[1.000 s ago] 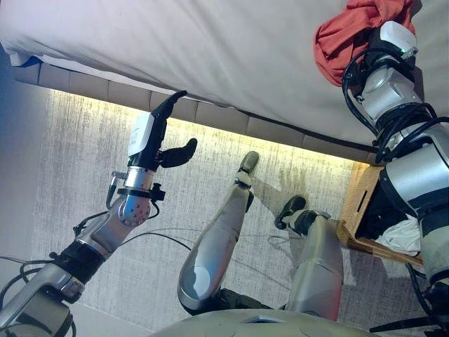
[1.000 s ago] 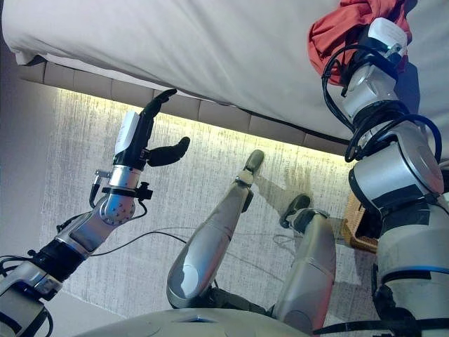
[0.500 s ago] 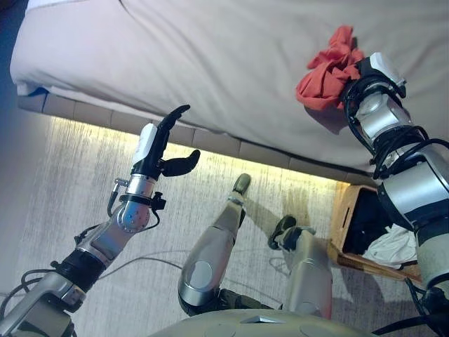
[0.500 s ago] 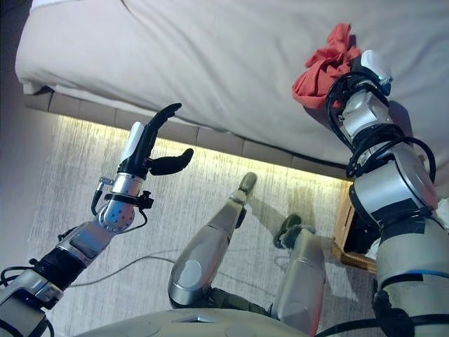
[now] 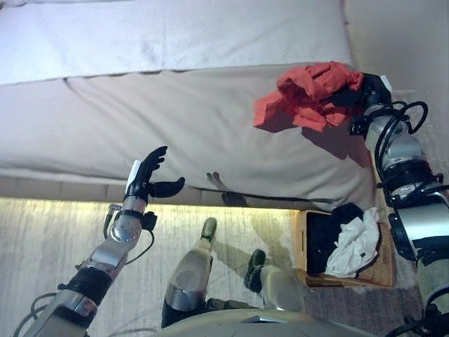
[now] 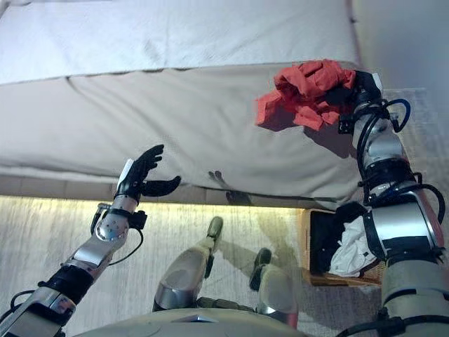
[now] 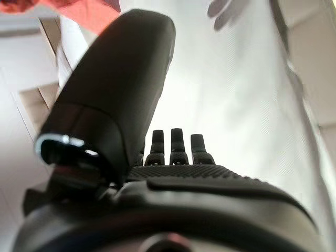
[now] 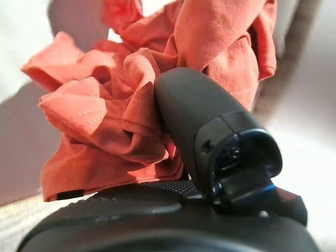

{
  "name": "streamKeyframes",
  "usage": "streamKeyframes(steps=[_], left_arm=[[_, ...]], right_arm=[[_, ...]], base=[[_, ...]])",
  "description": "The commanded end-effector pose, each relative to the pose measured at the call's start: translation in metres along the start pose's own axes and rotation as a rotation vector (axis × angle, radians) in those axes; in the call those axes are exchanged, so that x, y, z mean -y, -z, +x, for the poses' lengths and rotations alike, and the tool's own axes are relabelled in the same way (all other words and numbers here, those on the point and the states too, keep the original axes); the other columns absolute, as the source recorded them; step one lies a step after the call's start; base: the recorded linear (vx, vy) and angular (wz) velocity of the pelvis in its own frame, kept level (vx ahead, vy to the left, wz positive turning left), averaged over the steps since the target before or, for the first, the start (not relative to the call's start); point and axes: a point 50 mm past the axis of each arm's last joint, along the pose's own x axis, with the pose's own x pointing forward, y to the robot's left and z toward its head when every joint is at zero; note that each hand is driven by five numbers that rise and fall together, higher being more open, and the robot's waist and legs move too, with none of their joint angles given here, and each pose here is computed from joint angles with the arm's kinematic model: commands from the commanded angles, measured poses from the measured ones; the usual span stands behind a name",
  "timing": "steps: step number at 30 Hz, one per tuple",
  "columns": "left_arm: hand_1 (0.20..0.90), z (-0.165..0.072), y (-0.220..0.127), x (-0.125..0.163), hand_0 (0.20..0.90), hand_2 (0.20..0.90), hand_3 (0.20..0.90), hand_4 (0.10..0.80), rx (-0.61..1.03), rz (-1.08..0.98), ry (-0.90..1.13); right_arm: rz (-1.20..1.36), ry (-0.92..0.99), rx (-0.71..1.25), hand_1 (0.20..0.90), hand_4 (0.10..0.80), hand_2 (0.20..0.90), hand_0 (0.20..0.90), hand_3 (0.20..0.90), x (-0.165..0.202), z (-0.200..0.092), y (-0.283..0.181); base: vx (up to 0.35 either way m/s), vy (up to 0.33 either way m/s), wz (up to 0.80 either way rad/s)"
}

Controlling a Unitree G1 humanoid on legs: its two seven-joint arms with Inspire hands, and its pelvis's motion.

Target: Pick up the clothes from the bed and place them into the basket

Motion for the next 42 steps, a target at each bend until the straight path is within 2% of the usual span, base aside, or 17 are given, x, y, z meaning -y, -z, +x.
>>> streamKeyframes(steps=[1, 9, 17, 21, 31, 42], left_arm=[[0.900, -0.005, -0.001, 0.009, 0.900, 0.900, 0.900, 0.800, 0.048, -0.052, -0.035], [0.900, -0.004, 0.003, 0.007, 0.900, 0.900, 0.900, 0.800, 0.054, -0.017, -0.037], [0.900, -0.005, 0.010, -0.001, 0.900, 0.900, 0.900, 0.800, 0.032, 0.002, -0.042], [0.900, -0.006, 0.011, -0.003, 0.900, 0.900, 0.900, 0.800, 0.036, 0.011, -0.048], [0.900, -0.003, -0.001, 0.003, 0.900, 0.900, 0.900, 0.800, 0.097, 0.041, -0.010], [0.900, 0.004, -0.014, 0.016, 0.900, 0.900, 0.900, 0.800, 0.138, 0.055, 0.044]], right_arm=[[-0.140, 0.061, 0.068, 0.300, 0.100, 0.300, 0.300, 0.200, 0.040, -0.010, 0.004], [-0.156, 0.148, 0.081, 0.300, 0.100, 0.300, 0.300, 0.200, 0.074, -0.025, 0.014], [-0.144, 0.233, -0.010, 0.300, 0.100, 0.300, 0.300, 0.200, 0.092, -0.055, 0.066], [-0.136, 0.226, -0.090, 0.300, 0.100, 0.300, 0.300, 0.200, 0.089, -0.069, 0.097], [-0.161, 0.191, -0.198, 0.300, 0.100, 0.300, 0.300, 0.200, 0.085, -0.083, 0.130], [-0.206, 0.135, -0.232, 0.300, 0.100, 0.300, 0.300, 0.200, 0.064, -0.073, 0.136]], base=[[-0.028, -0.014, -0.37], [-0.038, -0.012, -0.27], [-0.023, -0.024, -0.15], [-0.045, -0.039, -0.10], [-0.025, -0.044, -0.12], [-0.027, -0.039, -0.12]])
